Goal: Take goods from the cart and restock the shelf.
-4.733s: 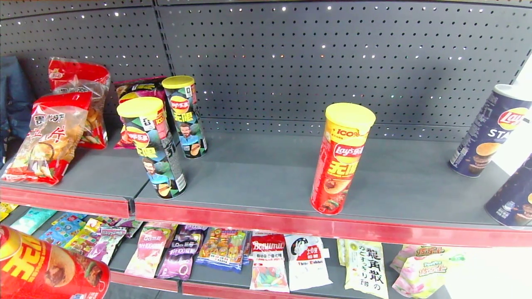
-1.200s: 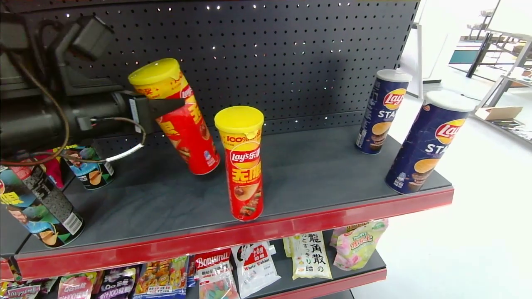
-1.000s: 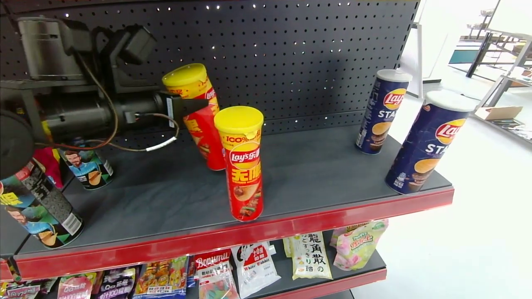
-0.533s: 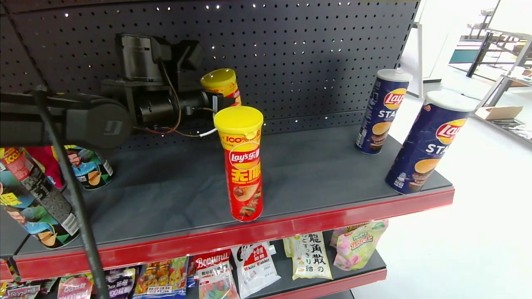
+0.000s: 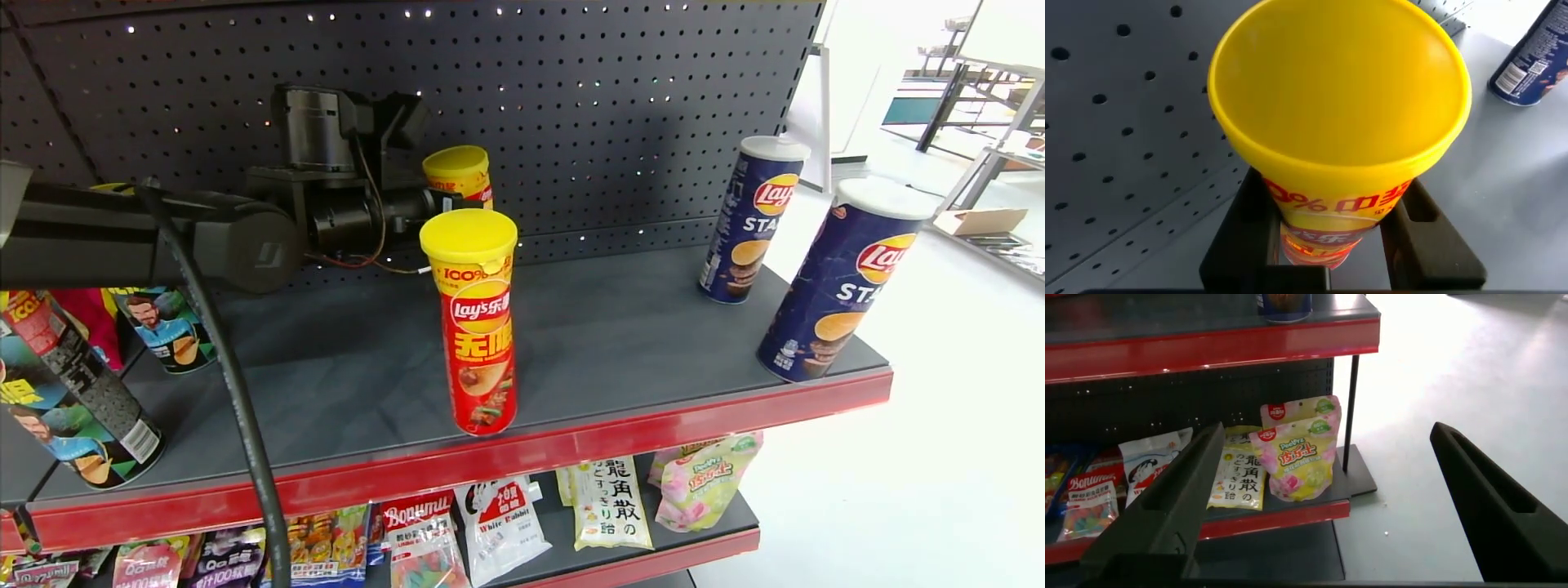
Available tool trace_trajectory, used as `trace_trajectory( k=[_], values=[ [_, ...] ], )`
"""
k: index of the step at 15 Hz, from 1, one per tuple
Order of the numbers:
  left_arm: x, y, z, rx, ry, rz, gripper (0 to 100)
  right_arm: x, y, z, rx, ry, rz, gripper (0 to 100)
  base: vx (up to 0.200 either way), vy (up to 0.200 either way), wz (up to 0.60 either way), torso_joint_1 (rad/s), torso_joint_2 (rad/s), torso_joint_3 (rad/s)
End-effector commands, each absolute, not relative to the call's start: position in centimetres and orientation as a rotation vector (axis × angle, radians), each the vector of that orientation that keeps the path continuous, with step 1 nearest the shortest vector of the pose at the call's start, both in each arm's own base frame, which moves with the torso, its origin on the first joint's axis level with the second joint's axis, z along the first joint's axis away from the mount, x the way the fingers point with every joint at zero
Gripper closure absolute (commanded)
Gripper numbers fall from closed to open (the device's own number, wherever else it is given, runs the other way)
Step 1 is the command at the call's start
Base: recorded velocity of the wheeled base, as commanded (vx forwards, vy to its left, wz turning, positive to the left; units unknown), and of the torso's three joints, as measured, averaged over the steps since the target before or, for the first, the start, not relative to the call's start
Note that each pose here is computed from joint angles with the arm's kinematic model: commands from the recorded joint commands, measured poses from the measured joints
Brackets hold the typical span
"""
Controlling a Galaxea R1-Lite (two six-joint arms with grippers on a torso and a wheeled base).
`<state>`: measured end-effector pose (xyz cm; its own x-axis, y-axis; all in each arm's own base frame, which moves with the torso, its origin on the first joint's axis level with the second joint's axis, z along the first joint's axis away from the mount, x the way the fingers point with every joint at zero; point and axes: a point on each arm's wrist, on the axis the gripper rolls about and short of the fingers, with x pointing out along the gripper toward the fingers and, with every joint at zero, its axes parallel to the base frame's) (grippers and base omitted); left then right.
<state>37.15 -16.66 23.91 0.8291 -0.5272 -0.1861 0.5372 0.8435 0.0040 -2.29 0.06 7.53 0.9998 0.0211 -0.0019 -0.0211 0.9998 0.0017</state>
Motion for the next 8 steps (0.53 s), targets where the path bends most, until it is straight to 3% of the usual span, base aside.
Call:
trace_trajectory(
  k=[1,8],
  values=[
    [36.9,-16.9,24.2,0.057,0.174,-0.577,100,-2.3,0.1,7.5,0.002,0.003,0.021,0,0.000,0.000,0.00,0.000,0.00,0.000],
    [35.5,-16.2,25.8,0.056,0.142,-0.595,100,-2.3,0.1,7.5,0.002,0.003,0.021,0,0.000,0.000,0.00,0.000,0.00,0.000]
  ],
)
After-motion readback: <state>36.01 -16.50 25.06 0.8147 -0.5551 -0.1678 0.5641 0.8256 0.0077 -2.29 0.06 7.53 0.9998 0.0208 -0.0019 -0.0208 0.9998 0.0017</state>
